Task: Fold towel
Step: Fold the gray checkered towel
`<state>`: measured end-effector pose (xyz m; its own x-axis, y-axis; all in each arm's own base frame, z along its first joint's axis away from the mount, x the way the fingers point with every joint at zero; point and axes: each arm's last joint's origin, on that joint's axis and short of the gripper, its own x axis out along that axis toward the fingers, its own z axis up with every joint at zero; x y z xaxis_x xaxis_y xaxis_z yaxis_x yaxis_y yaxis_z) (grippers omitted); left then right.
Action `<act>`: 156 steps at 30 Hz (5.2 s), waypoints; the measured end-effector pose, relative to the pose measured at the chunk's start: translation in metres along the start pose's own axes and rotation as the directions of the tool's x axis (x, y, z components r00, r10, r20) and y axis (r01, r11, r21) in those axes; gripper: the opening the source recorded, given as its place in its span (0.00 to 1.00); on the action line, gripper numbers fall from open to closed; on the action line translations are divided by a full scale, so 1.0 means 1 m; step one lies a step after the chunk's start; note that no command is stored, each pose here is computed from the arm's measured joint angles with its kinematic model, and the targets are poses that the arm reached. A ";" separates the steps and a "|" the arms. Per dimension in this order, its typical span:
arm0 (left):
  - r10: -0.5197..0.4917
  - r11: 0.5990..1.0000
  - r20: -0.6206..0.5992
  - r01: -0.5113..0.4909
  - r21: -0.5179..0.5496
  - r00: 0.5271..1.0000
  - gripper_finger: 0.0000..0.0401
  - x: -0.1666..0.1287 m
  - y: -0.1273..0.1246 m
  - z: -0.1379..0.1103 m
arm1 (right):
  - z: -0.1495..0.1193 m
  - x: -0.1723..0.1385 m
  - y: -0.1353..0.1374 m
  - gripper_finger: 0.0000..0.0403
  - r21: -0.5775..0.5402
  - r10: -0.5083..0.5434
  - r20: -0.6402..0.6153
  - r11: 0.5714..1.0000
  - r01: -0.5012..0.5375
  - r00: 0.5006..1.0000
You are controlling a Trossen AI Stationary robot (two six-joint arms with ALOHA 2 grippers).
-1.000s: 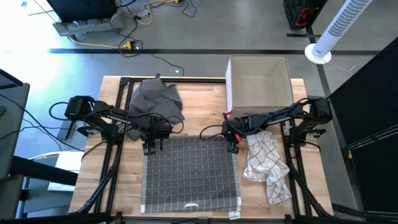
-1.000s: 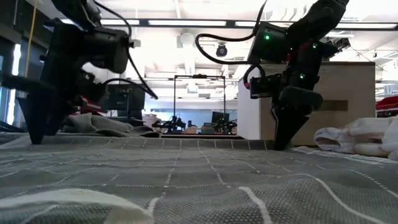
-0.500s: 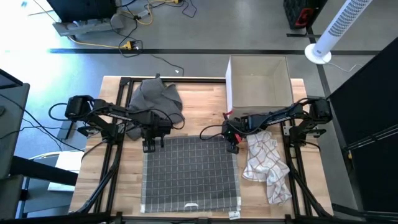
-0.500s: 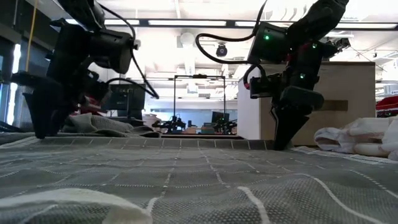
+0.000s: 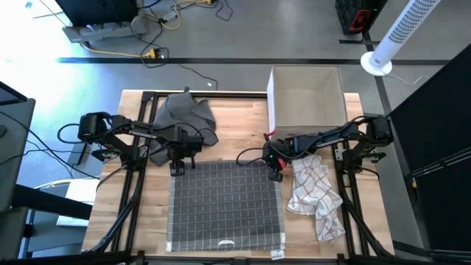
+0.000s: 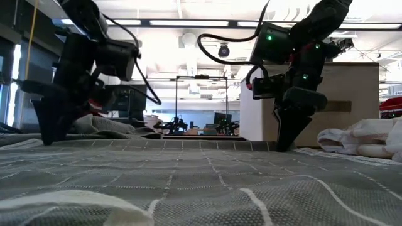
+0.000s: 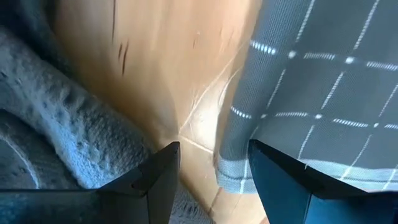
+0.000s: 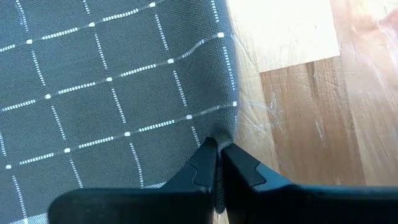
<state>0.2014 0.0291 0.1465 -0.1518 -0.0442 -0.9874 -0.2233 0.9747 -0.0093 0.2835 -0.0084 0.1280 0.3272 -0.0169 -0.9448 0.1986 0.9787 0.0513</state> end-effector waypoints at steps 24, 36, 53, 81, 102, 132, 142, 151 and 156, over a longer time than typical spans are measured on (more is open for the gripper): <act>-0.080 0.997 -0.199 0.077 -0.020 0.977 0.20 0.027 -0.002 0.005 | 0.000 0.000 0.000 0.00 0.003 -0.010 0.003 1.000 0.010 1.000; -0.033 0.999 -0.232 0.027 -0.029 0.972 0.01 -0.009 -0.003 0.016 | -0.001 -0.031 -0.003 0.00 0.014 -0.047 0.053 0.999 0.046 0.997; 0.162 0.985 -0.142 -0.168 -0.035 0.977 0.01 -0.086 0.013 0.030 | -0.010 -0.137 0.003 0.00 0.090 -0.014 0.258 0.996 -0.010 0.966; -0.222 0.911 -0.113 0.247 0.330 0.969 0.01 -0.035 -0.095 -0.003 | -0.011 -0.057 0.133 0.00 -0.113 0.469 -0.171 0.865 -0.490 0.867; -0.383 0.825 -0.137 0.405 0.393 0.913 0.17 -0.032 -0.121 -0.008 | -0.024 -0.057 0.132 0.19 -0.193 0.396 -0.273 0.870 -0.453 0.877; -0.281 0.888 0.121 0.211 0.408 0.952 0.24 -0.008 -0.101 0.010 | -0.030 -0.065 0.111 0.20 0.032 0.315 -0.095 0.949 -0.313 0.944; -0.282 0.939 0.099 0.253 0.233 0.954 0.02 0.026 -0.081 -0.002 | -0.051 -0.022 0.082 0.01 0.152 0.236 -0.133 0.965 -0.215 0.963; -0.251 0.963 0.026 0.247 0.112 0.968 0.00 0.027 -0.076 -0.009 | -0.027 -0.020 0.040 0.00 0.292 0.058 -0.032 0.955 -0.046 0.998; -0.236 0.971 -0.094 0.239 0.025 0.967 0.00 0.025 -0.071 -0.024 | -0.014 -0.026 0.019 0.00 0.338 0.007 -0.028 0.941 0.003 1.000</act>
<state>0.1903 -0.0461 0.1261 -0.1844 -0.2931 -0.9381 -0.2292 0.9410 -0.2489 0.2659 0.0137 0.1492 0.3026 -0.0047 -0.9531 0.5003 0.8519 0.1546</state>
